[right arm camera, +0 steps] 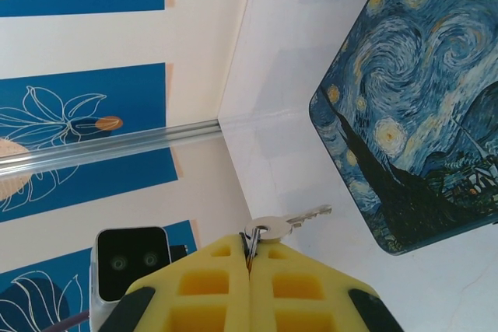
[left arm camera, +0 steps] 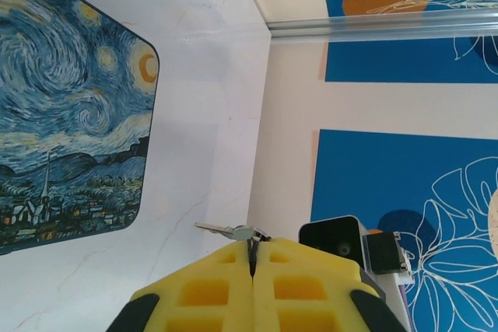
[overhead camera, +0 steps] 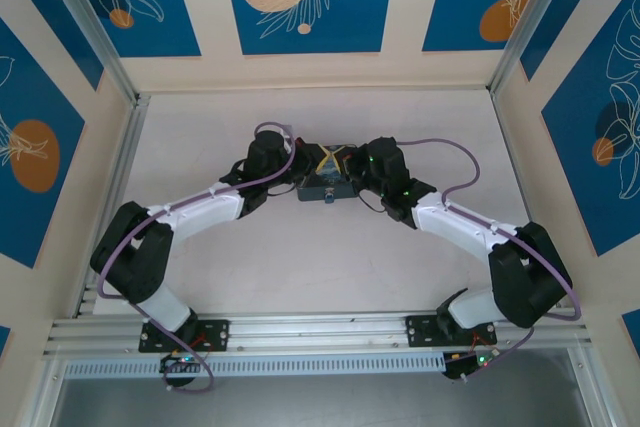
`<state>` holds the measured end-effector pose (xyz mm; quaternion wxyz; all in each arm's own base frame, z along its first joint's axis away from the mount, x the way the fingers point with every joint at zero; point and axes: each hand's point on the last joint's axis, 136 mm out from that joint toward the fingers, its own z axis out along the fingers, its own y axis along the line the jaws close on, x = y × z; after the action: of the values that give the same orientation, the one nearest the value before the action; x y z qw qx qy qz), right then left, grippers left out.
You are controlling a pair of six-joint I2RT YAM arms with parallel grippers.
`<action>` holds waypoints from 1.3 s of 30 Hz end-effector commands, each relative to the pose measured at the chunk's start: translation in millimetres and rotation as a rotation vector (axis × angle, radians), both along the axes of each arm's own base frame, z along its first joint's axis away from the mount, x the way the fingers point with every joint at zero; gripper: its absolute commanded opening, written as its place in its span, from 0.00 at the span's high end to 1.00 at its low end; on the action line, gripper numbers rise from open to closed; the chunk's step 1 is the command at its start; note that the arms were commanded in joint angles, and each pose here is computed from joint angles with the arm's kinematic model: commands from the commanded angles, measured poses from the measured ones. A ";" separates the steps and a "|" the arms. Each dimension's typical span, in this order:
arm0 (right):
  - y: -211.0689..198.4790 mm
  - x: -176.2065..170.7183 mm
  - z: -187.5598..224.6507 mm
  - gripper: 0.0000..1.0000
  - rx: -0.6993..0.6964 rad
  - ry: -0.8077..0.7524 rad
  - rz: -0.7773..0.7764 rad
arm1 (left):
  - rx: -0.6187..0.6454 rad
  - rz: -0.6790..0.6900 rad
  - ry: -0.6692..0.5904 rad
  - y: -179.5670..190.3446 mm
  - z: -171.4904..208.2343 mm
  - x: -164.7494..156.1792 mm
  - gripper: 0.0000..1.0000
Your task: Unlock the padlock with the key
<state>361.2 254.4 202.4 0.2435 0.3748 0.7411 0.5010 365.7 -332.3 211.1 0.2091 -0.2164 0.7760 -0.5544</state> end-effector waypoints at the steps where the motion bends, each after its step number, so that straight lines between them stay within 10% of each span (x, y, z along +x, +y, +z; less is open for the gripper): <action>1: -0.1 -1.1 7.3 0.78 0.022 -0.032 0.004 | -0.004 -0.010 -0.038 -5.9 9.9 2.4 1.00; 4: -11.9 -14.1 9.2 0.51 -0.005 -0.040 0.013 | 0.033 -0.025 -0.051 -1.3 7.5 0.3 1.00; 11: -56.4 -47.8 18.6 0.44 -0.189 -0.163 0.137 | 0.126 -0.163 -0.162 11.9 18.6 -1.7 1.00; 23: -42.8 -25.7 79.6 0.51 -0.087 -0.530 0.538 | 0.131 -0.440 -0.388 4.3 57.8 -14.6 1.00; 39: -10.5 -2.1 64.4 0.61 0.073 -0.540 0.551 | -0.027 -0.400 -0.303 -5.4 55.2 -4.1 1.00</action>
<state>363.9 237.2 256.3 0.2667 0.0430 0.7225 0.6364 357.6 -337.6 262.4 0.2083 0.0275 0.7693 -0.6034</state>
